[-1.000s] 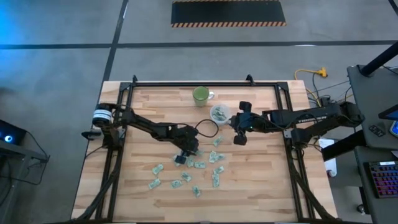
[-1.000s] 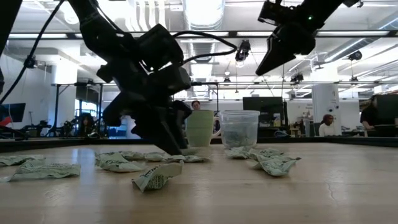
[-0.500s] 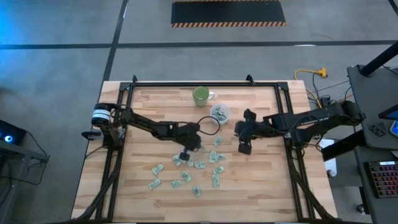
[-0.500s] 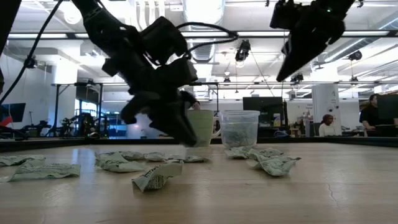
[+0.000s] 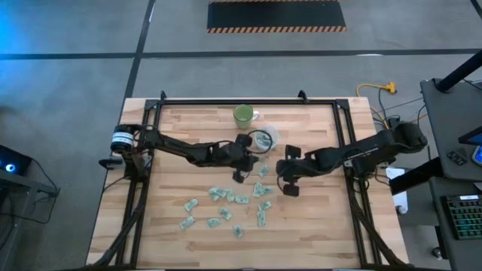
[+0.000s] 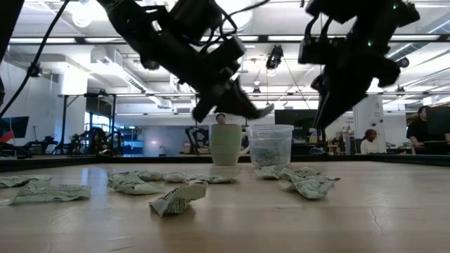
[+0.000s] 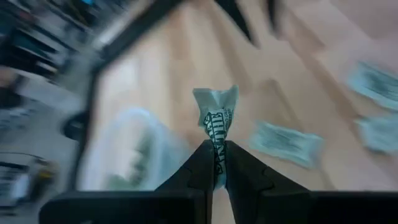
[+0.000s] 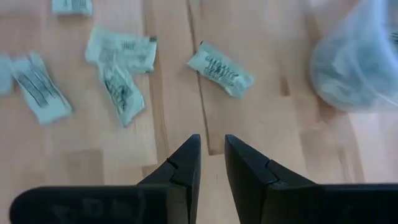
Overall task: Pick and place Stevia / Truvia into bins
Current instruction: Put the stevia packet into the transparent container
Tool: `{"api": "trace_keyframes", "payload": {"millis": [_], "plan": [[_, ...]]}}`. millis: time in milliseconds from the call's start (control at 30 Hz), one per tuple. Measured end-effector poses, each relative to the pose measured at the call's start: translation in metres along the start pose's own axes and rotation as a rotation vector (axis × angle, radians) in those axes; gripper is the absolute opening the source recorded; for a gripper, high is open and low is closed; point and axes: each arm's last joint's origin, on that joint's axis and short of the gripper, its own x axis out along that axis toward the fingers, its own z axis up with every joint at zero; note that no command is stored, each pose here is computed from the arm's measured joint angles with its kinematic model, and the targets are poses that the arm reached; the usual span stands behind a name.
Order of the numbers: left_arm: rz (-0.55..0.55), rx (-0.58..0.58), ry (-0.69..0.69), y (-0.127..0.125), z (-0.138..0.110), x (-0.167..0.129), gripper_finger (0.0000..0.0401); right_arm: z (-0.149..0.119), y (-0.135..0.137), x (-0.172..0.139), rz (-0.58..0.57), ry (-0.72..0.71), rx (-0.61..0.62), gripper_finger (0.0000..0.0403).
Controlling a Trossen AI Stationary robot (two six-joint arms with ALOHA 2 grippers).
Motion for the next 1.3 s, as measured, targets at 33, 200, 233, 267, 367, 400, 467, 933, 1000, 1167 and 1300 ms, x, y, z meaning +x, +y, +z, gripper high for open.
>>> {"api": "trace_keyframes", "payload": {"millis": [33,200,233,267,367,400,467,933,1000,1167,1300], "plan": [[0.030,0.013,-0.014,0.004,0.001,0.000,0.0017,0.000,0.001,0.004,-0.002,0.009,-0.020,0.0063],[0.127,0.031,-0.089,0.020,0.004,0.001,0.0017,0.000,0.005,0.019,-0.011,0.056,-0.064,0.0065],[0.142,0.041,-0.093,0.024,0.003,0.001,0.0017,0.001,0.005,0.020,-0.011,0.056,-0.064,0.0065],[0.157,0.051,-0.095,0.028,0.002,0.002,0.0017,0.002,0.005,0.021,-0.012,0.058,-0.065,0.0064],[0.200,0.052,-0.080,0.042,-0.007,0.003,0.0017,0.005,0.006,0.020,-0.010,0.052,-0.066,0.0062],[0.212,0.045,-0.073,0.047,-0.010,0.004,0.0017,0.006,0.006,0.019,-0.010,0.049,-0.065,0.0061],[0.236,0.027,-0.061,0.057,-0.016,0.007,0.0017,0.010,0.006,0.015,-0.005,0.028,-0.061,0.0059],[0.213,-0.073,-0.025,0.069,-0.038,0.036,0.0020,0.014,0.002,-0.005,0.007,-0.033,-0.051,0.0061],[0.204,-0.071,-0.036,0.070,-0.037,0.038,0.0026,0.014,0.002,-0.005,0.006,-0.033,-0.062,0.0061],[0.197,-0.068,-0.032,0.068,-0.038,0.044,0.0057,0.013,0.002,-0.005,0.004,-0.022,-0.096,0.0061],[0.200,-0.064,-0.030,0.069,-0.039,0.044,0.0096,0.013,0.002,-0.005,0.004,-0.023,-0.118,0.0060]]}}
